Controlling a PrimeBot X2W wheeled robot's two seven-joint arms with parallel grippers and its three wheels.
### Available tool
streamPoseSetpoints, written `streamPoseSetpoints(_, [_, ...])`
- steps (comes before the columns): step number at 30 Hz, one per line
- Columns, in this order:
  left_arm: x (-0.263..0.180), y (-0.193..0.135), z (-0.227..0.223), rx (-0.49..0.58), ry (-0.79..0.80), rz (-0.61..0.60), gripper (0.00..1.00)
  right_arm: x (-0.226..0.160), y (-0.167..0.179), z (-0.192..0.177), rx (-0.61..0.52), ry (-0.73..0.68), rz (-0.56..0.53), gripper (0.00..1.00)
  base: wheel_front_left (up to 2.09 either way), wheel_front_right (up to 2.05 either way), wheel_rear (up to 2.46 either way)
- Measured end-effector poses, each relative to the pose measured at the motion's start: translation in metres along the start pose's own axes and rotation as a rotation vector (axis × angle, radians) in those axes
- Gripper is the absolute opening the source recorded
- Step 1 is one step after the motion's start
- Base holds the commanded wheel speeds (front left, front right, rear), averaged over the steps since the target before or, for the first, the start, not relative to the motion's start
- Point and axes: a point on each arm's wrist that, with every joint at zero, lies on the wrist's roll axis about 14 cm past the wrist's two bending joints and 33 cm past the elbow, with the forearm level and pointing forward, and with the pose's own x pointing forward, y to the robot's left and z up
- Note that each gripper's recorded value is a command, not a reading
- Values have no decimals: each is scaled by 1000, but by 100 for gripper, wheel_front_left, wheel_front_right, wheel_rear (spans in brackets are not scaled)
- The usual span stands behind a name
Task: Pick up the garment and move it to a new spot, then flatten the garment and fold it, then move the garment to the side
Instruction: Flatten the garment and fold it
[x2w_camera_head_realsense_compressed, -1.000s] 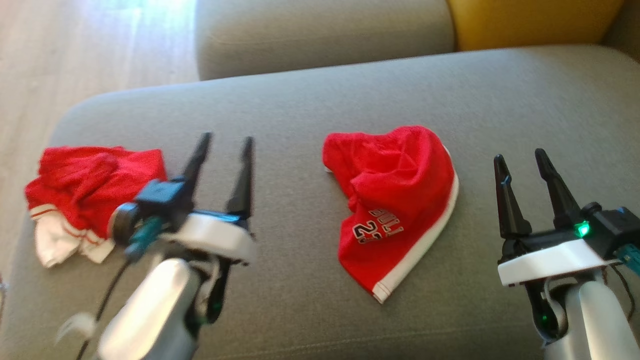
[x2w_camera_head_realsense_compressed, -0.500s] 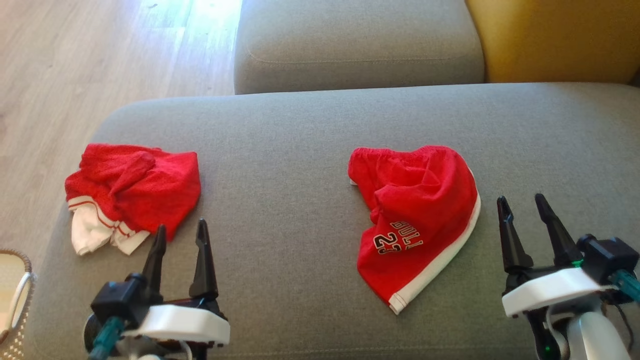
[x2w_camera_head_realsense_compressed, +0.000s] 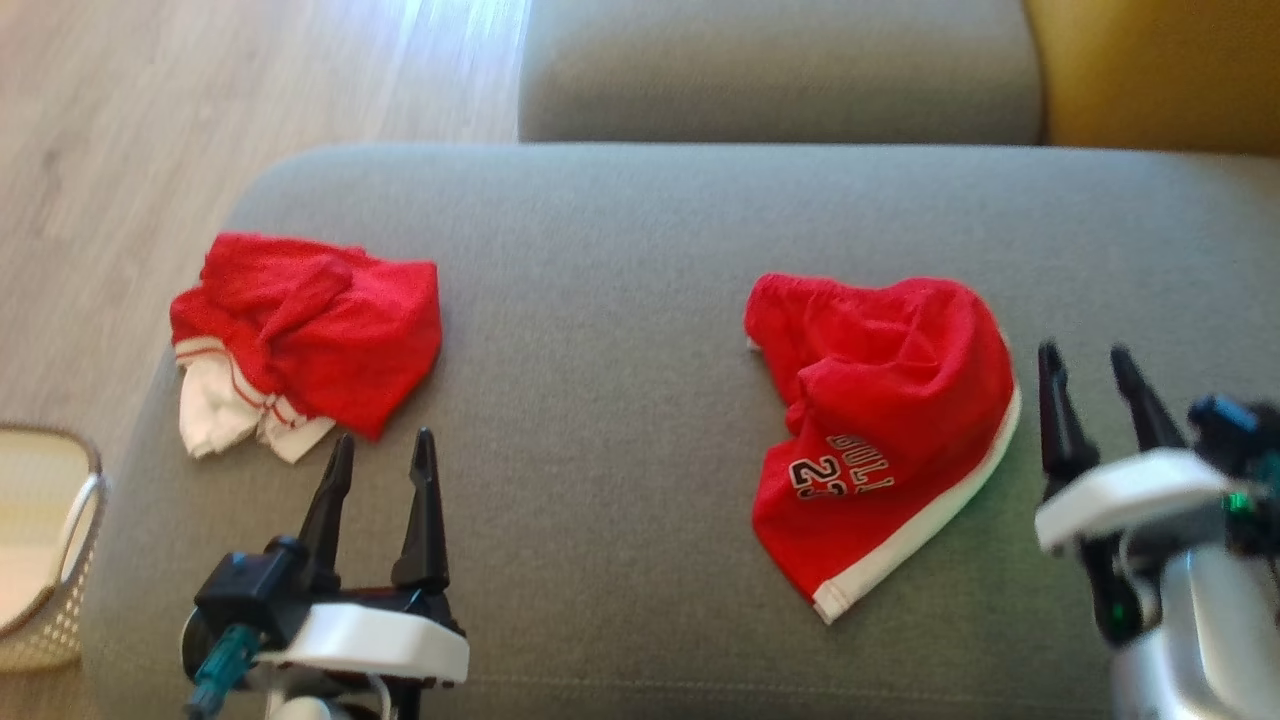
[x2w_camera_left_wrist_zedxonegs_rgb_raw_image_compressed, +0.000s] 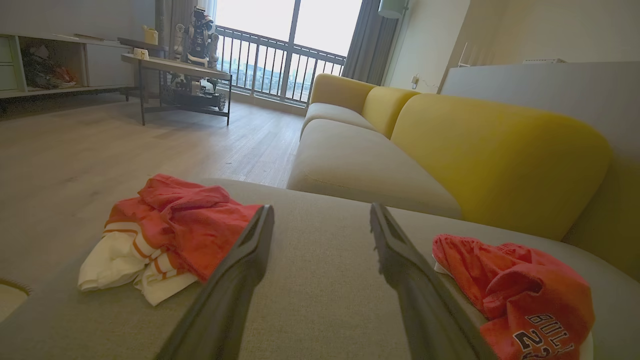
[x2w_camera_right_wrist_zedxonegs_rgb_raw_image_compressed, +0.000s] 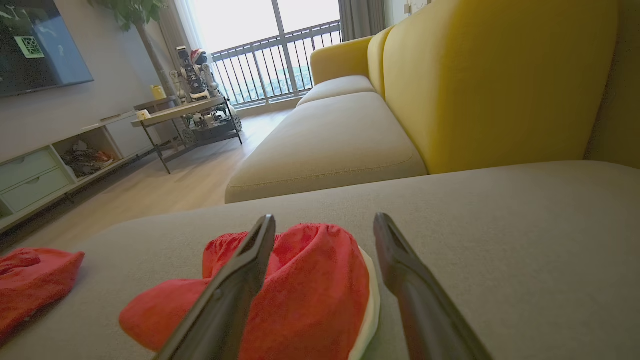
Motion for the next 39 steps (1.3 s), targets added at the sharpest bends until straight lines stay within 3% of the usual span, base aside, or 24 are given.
streamPoseSetpoints(12, [15,-3,-22,24,64,-9,100,67,-5,-50,11,217,-73,100,0,0,0])
streamPoseSetpoints(21, [24,-8,-27,-5,81,0,100,82,-13,-99,-12,426,-105,100,0,0,0])
streamPoseSetpoints(22, [26,-8,-26,-8,78,3,100,83,-15,-102,-20,441,-108,95,0,0,0])
streamPoseSetpoints(23, [27,-9,-25,-7,75,5,100,83,-15,-106,-23,462,-108,27,0,0,0])
streamPoseSetpoints(24, [28,-10,-24,-8,73,2,100,83,-13,-110,-19,481,-106,0,0,0,0])
streamPoseSetpoints(27, [29,-13,-25,-9,74,-6,100,87,-3,-112,-7,494,-86,0,0,0,0])
streamPoseSetpoints(32, [27,-13,-20,-21,61,1,100,97,7,-88,-26,384,-55,0,0,0,0])
streamPoseSetpoints(39, [23,-14,-4,-33,12,-6,100,107,-1,-20,-77,168,-57,0,0,0,0])
